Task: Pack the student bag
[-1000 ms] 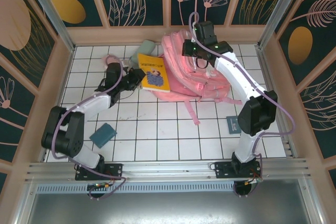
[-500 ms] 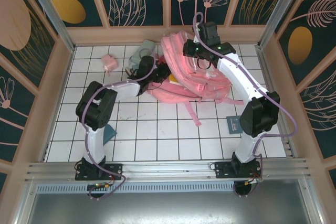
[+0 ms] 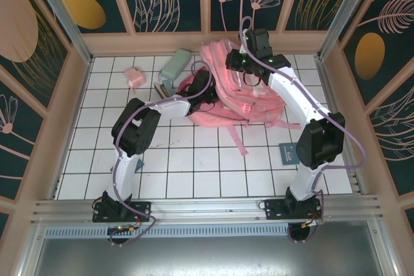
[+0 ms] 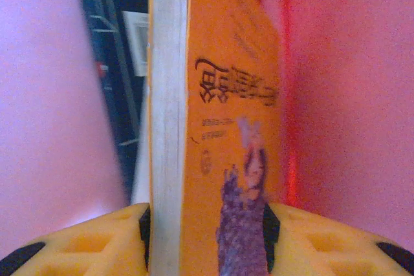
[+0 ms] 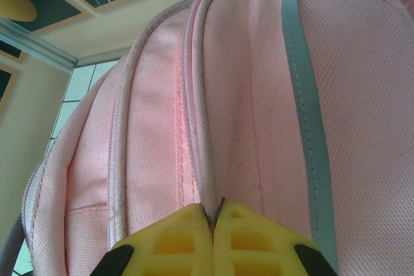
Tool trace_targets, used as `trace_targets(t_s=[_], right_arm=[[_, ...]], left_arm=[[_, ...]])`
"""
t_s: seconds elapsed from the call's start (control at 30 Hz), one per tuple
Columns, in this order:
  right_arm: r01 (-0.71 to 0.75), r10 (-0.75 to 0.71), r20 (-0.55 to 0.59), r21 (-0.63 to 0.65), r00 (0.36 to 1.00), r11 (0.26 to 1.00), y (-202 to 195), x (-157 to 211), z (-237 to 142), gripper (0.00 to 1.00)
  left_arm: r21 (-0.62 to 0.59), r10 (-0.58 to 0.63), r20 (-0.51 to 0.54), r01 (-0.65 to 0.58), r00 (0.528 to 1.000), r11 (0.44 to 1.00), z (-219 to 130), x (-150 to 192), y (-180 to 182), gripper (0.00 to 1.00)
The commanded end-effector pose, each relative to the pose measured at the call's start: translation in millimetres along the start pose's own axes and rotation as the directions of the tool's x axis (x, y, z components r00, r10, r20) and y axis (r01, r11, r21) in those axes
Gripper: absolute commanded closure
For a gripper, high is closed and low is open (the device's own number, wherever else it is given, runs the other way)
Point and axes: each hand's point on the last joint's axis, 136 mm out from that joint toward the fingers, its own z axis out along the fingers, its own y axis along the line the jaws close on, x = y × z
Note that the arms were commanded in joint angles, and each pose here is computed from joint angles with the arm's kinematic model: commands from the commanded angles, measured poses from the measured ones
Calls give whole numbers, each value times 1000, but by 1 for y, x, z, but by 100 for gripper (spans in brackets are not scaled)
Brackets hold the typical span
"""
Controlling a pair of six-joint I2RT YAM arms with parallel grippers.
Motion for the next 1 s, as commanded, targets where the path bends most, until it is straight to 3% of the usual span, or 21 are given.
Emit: trace_targets(t_s=[0.0, 0.17, 0.3, 0.43, 0.77, 0.87, 0.97], right_arm=[[19, -6, 135, -101, 991, 995, 29, -36, -33, 100], [11, 3, 122, -115, 993, 993, 30, -33, -28, 100], [3, 11, 116, -124, 993, 992, 30, -33, -26, 100], [-2, 17, 112, -131, 994, 991, 32, -33, -26, 100], [-2, 16, 105, -130, 994, 991, 31, -30, -25, 100], [2, 11, 104, -118, 995, 993, 28, -28, -27, 100], [0, 12, 102, -112, 995, 994, 25, -25, -27, 100]], left_arm=[[-90, 101, 15, -99, 995, 991, -19, -13, -3, 50], [-116, 95, -53, -101, 994, 988, -8, 2, 13, 55], [-85, 69, -107, -78, 992, 993, 6, 18, 10, 79], [-18, 8, -139, -11, 990, 1000, 15, 29, 0, 88], [41, -4, -171, 12, 985, 999, 24, 48, -24, 82], [16, 56, -119, -54, 991, 998, 9, 34, -31, 76], [-8, 100, -87, -101, 991, 995, -8, 21, -37, 63]])
